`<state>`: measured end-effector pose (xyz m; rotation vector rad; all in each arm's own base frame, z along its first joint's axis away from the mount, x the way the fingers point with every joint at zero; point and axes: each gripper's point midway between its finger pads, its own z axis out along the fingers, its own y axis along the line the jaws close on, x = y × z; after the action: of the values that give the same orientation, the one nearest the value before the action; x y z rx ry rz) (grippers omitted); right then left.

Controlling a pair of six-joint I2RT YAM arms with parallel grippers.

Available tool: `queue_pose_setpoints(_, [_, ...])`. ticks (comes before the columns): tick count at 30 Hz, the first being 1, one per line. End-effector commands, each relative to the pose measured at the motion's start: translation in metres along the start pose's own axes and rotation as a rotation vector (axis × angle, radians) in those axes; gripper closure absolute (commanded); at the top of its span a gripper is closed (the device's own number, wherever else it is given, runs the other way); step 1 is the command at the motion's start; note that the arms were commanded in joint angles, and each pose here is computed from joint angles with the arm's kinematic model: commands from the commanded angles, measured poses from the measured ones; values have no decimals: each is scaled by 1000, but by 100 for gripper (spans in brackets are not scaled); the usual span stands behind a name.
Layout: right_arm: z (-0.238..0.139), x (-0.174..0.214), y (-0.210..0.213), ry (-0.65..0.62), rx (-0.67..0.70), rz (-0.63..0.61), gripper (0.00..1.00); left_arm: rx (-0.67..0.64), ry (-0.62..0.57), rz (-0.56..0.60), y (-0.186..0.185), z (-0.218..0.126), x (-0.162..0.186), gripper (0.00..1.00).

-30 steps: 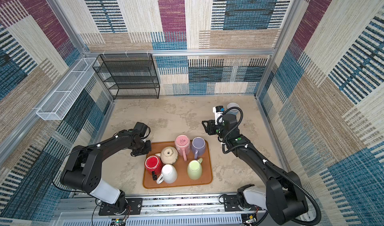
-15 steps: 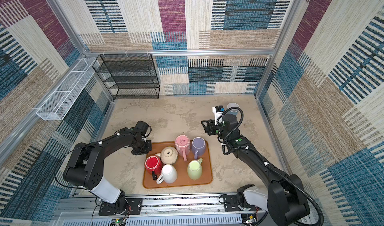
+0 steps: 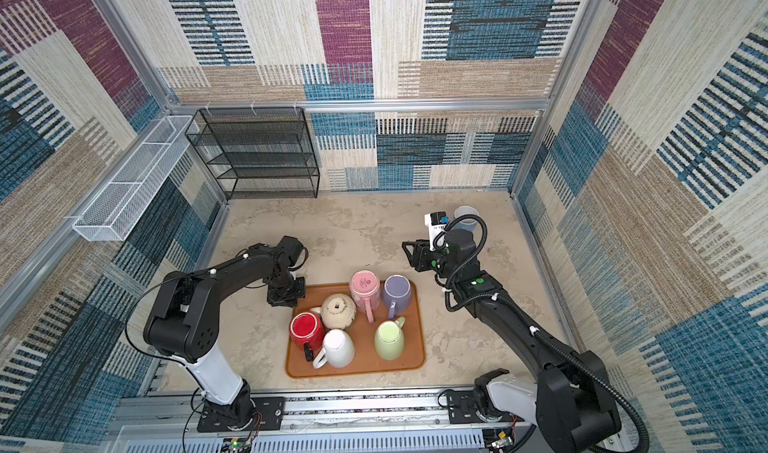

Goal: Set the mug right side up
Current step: 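Move the left gripper over the tray toward the upside-down red mug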

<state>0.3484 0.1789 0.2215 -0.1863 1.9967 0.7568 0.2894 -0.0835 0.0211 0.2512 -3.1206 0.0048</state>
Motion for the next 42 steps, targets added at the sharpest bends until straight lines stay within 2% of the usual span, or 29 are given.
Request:
queue_pose_setpoints(1, [-1, -7, 5, -28, -18, 0, 49, 39, -183, -27, -15, 0, -51, 100])
queue_pose_setpoints(21, [-1, -8, 6, -29, -20, -3, 49, 61, -237, -27, -32, -20, -91, 100])
queue_pose_setpoints(29, [0, -7, 6, -24, -22, -2, 49, 49, -231, -22, -33, -15, -95, 100])
queue_pose_setpoints(39, [0, -7, 8, -9, -28, -6, 47, 73, -260, -12, -38, -29, -103, 100])
queue_pose_setpoints(40, [0, -8, 9, -8, -28, -6, 47, 75, -264, -12, -38, -31, -103, 98])
queue_pose_setpoints(42, [-1, -9, 10, -6, -27, -6, 46, 78, -280, -9, -37, -38, -103, 85])
